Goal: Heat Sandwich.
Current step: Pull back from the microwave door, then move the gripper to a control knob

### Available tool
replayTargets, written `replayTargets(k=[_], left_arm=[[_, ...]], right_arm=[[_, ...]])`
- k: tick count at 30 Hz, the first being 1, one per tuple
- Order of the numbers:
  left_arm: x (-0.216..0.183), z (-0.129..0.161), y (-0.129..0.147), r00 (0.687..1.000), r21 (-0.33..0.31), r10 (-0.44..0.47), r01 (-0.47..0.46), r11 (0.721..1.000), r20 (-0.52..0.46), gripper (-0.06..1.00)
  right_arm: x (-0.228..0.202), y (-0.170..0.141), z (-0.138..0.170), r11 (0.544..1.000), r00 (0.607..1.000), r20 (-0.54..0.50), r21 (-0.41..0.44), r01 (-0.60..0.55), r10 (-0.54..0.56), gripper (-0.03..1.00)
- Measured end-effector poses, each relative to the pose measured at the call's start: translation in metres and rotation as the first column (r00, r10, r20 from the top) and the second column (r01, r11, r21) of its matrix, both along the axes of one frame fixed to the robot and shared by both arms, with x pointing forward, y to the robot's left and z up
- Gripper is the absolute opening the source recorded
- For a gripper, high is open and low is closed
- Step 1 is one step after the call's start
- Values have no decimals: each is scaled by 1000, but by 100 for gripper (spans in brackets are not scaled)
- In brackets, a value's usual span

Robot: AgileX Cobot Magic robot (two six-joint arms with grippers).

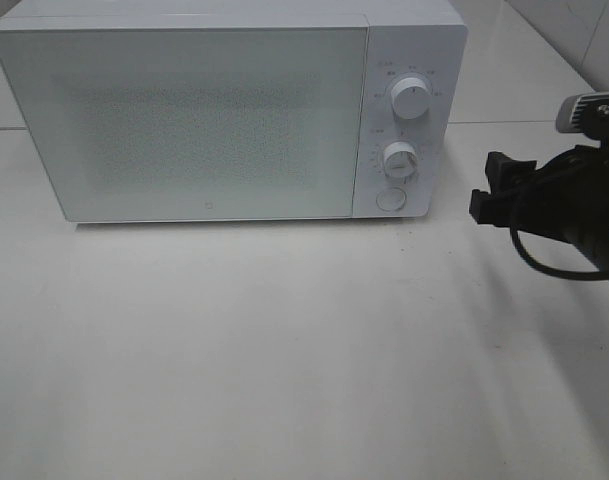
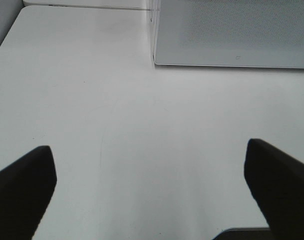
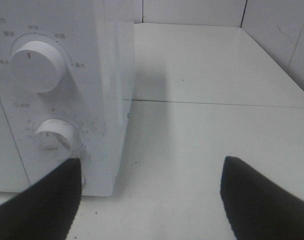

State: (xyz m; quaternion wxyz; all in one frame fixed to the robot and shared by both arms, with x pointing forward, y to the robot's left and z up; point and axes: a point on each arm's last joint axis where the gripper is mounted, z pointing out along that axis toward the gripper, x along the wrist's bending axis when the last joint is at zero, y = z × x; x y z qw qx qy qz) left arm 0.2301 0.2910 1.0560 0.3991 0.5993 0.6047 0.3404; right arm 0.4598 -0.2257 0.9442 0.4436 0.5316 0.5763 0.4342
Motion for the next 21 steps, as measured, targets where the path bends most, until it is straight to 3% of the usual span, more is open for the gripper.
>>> replayTargets(k=[21], left_arm=[[0,0,0,1000,0,0,0,1000,0,97]], right_arm=[[0,53,-28,999,997,-62,-14,-46,45,74]])
